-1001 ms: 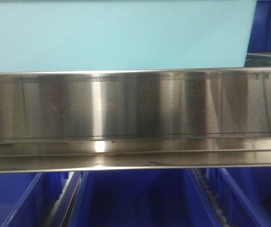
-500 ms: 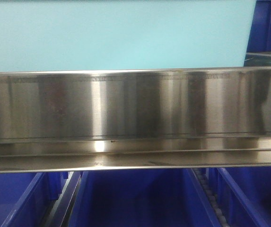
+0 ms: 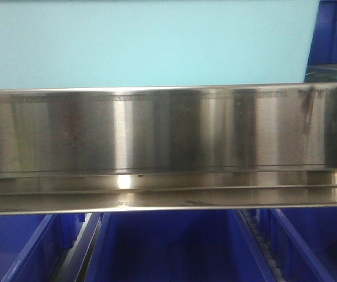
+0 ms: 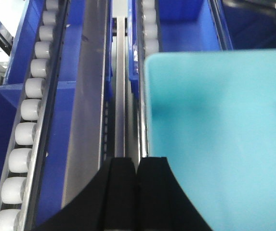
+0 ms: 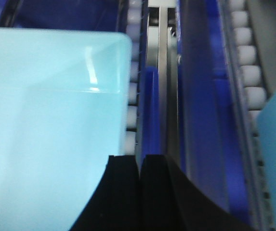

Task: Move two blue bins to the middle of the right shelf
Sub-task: 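Close both grippers on opposite side walls of the teal bin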

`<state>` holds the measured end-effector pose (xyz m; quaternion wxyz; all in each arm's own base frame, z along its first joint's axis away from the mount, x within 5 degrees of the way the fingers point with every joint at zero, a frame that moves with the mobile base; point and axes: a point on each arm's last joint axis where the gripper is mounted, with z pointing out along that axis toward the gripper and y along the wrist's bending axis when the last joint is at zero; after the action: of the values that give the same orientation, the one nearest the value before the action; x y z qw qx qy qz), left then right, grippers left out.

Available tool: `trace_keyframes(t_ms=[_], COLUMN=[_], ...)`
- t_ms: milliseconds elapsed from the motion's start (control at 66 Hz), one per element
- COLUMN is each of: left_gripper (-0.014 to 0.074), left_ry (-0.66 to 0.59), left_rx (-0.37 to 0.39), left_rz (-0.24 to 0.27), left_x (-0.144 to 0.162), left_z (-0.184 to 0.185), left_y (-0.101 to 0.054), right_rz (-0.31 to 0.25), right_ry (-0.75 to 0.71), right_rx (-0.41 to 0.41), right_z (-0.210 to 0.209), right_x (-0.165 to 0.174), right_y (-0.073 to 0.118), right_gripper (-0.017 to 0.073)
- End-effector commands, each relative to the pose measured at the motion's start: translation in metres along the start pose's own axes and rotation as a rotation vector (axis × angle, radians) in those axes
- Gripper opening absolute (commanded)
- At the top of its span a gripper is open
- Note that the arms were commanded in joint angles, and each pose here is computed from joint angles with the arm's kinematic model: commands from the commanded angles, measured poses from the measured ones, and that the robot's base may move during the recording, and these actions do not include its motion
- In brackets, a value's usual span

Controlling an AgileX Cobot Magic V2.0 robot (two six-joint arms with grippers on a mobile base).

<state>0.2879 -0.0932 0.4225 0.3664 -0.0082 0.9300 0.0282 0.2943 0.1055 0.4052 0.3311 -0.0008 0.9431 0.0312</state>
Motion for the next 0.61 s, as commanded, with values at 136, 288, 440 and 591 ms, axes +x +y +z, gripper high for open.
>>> trace_keyframes(t_ms=[136,288,440,591], left_gripper=[0.0077,0.0471,0.0519,0.0372], left_ry=[0.046,0.047,0.133,0.24], left_rx=[-0.015,-0.018,-0.021,0.063], left_rz=[0.008,-0.07,-0.119,-0.148], left_x=[0.001,0.001,0.004,0.005], left_z=[0.01,0.01,0.023,0.046], left_y=[-0.007,-0.007,0.0,0.006], right_rz=[0.003,0.003,0.016,0.039], right_ry=[0.036,0.042,0.083,0.143], right_rx=[0.026,0.026,0.013,-0.018], right_z=[0.016,0.019,0.021,0.029], right_x=[-0.002,-0.002,0.001,0.009], right_y=[0.004,0.005,0.006,0.01], right_gripper=[-0.0113,0.019,0.0312,0.0254])
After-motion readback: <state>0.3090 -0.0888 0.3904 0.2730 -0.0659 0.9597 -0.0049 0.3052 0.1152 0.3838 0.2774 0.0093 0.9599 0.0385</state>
